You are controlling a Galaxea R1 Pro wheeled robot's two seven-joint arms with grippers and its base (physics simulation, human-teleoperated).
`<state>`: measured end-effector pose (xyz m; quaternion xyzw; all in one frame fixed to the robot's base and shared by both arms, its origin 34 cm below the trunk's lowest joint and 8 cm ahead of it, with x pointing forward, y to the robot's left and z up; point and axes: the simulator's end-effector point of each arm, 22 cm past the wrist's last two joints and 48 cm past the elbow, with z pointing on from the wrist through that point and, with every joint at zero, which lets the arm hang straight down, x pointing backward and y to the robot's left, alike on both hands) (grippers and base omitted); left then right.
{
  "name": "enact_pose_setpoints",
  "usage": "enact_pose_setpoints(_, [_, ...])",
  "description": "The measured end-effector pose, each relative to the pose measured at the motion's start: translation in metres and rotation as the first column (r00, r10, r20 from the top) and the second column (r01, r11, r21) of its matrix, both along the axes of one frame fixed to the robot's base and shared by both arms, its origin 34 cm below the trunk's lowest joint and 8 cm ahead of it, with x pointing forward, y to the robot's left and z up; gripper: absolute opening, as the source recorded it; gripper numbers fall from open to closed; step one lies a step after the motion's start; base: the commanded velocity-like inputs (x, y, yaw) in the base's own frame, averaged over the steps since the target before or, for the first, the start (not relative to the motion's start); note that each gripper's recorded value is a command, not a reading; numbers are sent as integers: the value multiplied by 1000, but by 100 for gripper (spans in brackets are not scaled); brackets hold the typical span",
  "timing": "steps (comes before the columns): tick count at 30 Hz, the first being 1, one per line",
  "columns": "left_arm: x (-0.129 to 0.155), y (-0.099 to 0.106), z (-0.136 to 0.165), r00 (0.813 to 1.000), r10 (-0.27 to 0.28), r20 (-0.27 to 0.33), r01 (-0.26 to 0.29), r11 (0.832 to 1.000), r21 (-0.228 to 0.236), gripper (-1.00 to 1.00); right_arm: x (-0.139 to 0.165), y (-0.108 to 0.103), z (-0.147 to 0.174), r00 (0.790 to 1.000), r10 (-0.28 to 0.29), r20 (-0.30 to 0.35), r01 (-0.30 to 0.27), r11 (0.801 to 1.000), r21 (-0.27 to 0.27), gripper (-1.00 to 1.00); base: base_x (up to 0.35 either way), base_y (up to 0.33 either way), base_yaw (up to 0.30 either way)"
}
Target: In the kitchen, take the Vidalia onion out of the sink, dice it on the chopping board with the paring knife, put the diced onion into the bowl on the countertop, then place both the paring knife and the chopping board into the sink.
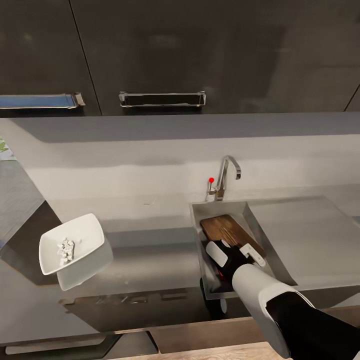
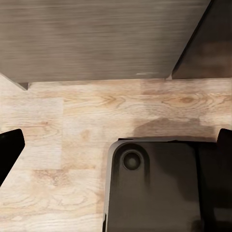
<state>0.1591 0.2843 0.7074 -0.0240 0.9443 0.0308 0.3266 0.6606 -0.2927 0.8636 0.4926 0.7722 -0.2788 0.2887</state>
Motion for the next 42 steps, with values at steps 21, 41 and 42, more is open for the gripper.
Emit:
enact_pose_setpoints(21, [0, 0, 0, 1000, -1, 0, 1, 1000, 0, 100, 0, 0, 0, 1000, 0, 0, 0, 1000, 0, 100, 0, 0, 0])
enact_pose_setpoints(41, [0, 0, 0, 1000, -1, 0, 1, 1000, 0, 100, 8, -3, 8, 999, 28, 19, -27, 999, -31, 100, 0, 0, 0])
enact_pose_setpoints(42, [0, 0, 0, 1000, -1, 0, 1, 1000, 0, 100, 9, -2, 8, 999, 28, 23, -28, 999, -30, 100, 0, 0, 0])
